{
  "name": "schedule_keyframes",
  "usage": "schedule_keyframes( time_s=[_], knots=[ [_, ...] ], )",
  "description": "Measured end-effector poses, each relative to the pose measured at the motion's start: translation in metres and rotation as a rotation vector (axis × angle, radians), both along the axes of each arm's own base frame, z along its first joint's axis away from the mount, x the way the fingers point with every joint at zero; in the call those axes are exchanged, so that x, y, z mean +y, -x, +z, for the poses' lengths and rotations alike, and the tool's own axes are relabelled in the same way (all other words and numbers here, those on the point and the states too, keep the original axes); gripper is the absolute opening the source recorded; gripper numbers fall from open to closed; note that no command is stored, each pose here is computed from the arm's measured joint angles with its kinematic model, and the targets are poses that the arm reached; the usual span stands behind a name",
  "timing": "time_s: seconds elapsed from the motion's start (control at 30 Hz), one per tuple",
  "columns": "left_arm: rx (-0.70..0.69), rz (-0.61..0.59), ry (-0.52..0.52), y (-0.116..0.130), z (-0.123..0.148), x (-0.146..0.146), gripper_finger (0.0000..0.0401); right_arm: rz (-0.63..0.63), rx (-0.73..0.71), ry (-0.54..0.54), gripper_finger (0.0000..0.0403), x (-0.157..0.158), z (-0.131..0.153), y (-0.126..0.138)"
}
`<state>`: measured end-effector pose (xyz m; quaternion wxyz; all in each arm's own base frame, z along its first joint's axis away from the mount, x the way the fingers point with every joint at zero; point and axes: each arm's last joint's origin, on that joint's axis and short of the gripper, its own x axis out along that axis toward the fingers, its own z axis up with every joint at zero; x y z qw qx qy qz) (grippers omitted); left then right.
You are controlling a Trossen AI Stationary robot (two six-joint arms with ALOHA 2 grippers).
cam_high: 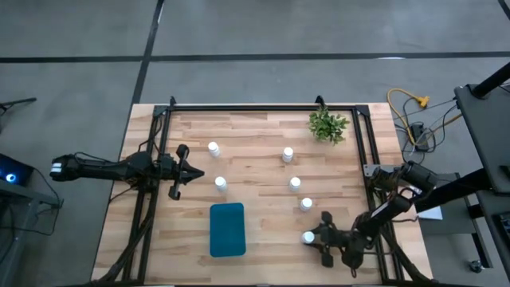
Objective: Pick and place pill bottles into a basket
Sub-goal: Put the white pill bottle into the blue bin
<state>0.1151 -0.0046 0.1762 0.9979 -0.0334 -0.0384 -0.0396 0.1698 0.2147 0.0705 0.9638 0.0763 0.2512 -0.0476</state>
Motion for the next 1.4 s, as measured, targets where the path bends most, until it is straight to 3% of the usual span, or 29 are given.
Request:
schedule_keyframes(
  time_s=[0.17,0.5,0.9,1.23,1.4],
  knots=[
    [0.001,0.0,0.005,0.0,0.0,0.0,0.0,0.032,-0.001,0.08,0.0146,-0.005,0.008,-0.009],
    [0.018,0.012,0.057,-0.001,-0.001,0.0,0.0,0.106,-0.067,0.268,0.0146,-0.018,0.055,-0.04],
    [0.006,0.053,0.061,-0.002,0.0,0.002,0.0004,0.087,0.051,0.572,0.0145,-0.049,0.094,-0.078],
    [-0.017,0.096,0.064,-0.004,0.002,0.003,0.0094,0.041,0.08,0.681,0.0139,-0.072,0.104,-0.101],
    [-0.048,0.179,0.107,-0.006,0.004,0.005,0.0135,-0.076,0.112,0.835,0.0139,-0.088,0.113,-0.111]
  ],
)
